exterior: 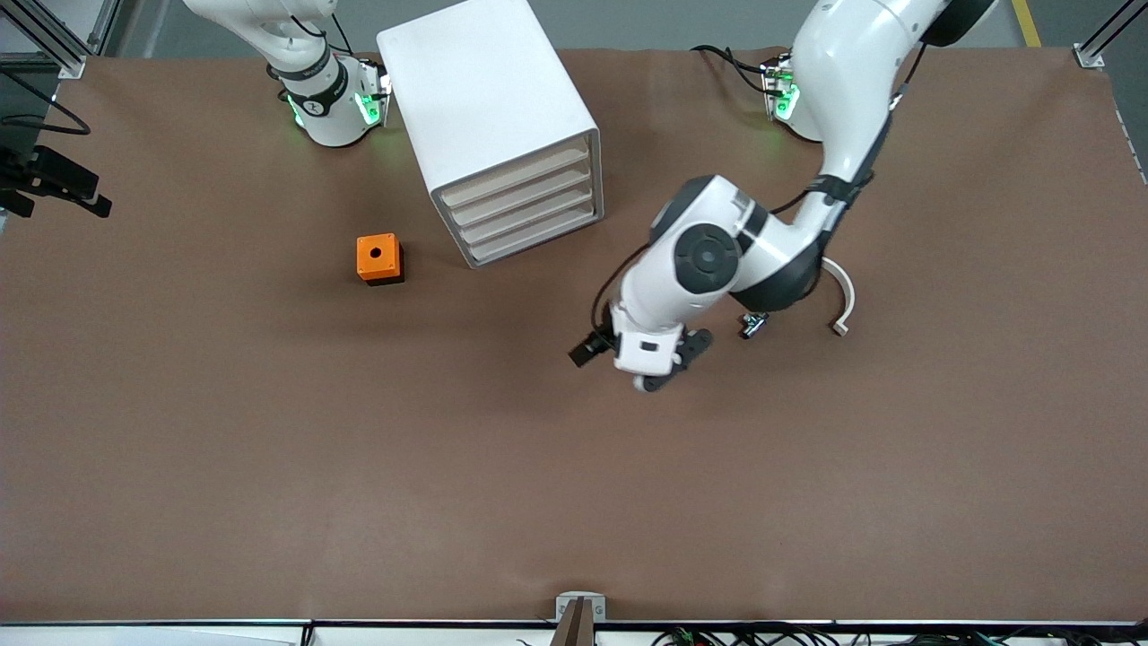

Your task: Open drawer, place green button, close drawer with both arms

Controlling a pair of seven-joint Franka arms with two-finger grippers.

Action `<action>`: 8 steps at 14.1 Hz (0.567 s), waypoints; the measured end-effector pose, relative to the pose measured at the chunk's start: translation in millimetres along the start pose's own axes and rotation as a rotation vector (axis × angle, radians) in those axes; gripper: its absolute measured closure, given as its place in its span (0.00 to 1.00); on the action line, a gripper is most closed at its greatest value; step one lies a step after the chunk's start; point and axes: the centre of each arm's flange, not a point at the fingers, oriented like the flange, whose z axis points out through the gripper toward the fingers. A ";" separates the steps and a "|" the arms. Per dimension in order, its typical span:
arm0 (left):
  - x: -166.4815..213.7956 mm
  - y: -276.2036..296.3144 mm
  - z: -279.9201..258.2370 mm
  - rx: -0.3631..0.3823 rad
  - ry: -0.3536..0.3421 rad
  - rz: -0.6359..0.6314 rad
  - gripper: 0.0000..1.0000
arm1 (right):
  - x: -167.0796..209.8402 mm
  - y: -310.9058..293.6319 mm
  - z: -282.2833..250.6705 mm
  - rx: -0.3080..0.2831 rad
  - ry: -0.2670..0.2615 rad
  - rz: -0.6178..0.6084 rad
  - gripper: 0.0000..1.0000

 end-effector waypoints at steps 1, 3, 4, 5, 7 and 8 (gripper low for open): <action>17.1 -8.7 -15.7 0.016 0.011 0.026 0.00 | -1.2 -0.4 -0.7 0.002 -0.003 0.000 0.00; 46.1 -29.2 -61.2 0.043 0.033 0.084 0.00 | -3.7 -0.7 -2.9 0.005 -0.003 -0.001 0.00; 58.9 -43.0 -90.1 0.059 0.038 0.115 0.00 | -4.5 -0.7 -4.0 0.005 -0.001 -0.001 0.00; 69.6 -59.0 -119.5 0.077 0.039 0.152 0.00 | -5.0 -0.8 -4.7 0.005 0.000 -0.001 0.00; 85.6 -95.9 -171.4 0.131 0.022 0.230 0.00 | -5.3 -0.9 -5.2 0.006 0.001 -0.001 0.00; 91.8 -113.7 -191.3 0.157 0.008 0.271 0.00 | -5.2 -1.0 -5.3 0.005 0.002 -0.001 0.00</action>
